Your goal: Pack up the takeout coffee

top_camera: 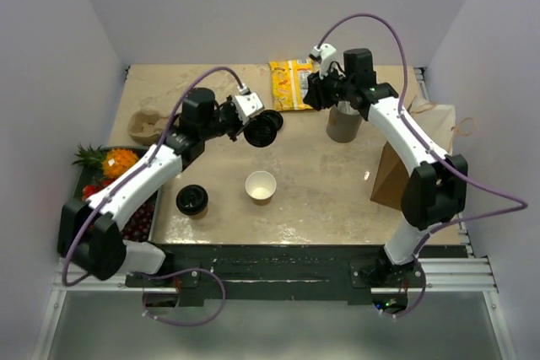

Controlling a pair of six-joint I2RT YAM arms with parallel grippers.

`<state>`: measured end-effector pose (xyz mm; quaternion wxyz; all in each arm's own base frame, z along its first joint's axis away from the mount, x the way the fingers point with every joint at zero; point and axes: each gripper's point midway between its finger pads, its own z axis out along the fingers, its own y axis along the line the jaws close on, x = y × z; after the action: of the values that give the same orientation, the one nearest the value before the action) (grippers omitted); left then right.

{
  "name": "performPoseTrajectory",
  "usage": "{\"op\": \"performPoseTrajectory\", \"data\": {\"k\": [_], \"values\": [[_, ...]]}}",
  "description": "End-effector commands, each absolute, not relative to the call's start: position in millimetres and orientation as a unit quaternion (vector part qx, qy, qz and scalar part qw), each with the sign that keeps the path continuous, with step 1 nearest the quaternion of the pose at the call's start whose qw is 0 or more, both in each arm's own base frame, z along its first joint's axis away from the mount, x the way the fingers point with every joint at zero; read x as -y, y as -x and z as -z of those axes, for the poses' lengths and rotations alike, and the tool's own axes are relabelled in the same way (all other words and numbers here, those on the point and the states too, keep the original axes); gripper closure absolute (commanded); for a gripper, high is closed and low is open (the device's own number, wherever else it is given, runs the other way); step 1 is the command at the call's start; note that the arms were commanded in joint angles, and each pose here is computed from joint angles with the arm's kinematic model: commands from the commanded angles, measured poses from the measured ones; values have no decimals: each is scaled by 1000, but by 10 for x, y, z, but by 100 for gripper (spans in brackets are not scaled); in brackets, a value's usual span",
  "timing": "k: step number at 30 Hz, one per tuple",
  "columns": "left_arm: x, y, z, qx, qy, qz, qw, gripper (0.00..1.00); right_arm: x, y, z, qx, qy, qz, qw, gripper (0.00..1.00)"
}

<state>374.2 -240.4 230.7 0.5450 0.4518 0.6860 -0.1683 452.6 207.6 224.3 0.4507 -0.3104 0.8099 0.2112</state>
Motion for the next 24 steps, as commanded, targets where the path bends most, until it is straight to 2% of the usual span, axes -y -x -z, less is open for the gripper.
{"op": "performPoseTrajectory", "data": {"k": [1, 9, 13, 24], "values": [[2444, -3511, -2716, -575, -518, 94, 626, 100, -2080, -4198, -2337, -807, 306, -232, 448, 60], [2533, -3054, -2768, -480, -563, 4, 673, 100, -2115, -3600, -2281, -806, 324, -274, 412, 58], [2463, -2930, -2561, -451, -564, -49, 689, 100, -2147, -3461, -2279, -800, 342, -268, 415, 58], [2503, -2754, -2261, -456, -572, -57, 680, 100, -2355, -3325, -2141, -789, 371, -268, 410, 58]]}}
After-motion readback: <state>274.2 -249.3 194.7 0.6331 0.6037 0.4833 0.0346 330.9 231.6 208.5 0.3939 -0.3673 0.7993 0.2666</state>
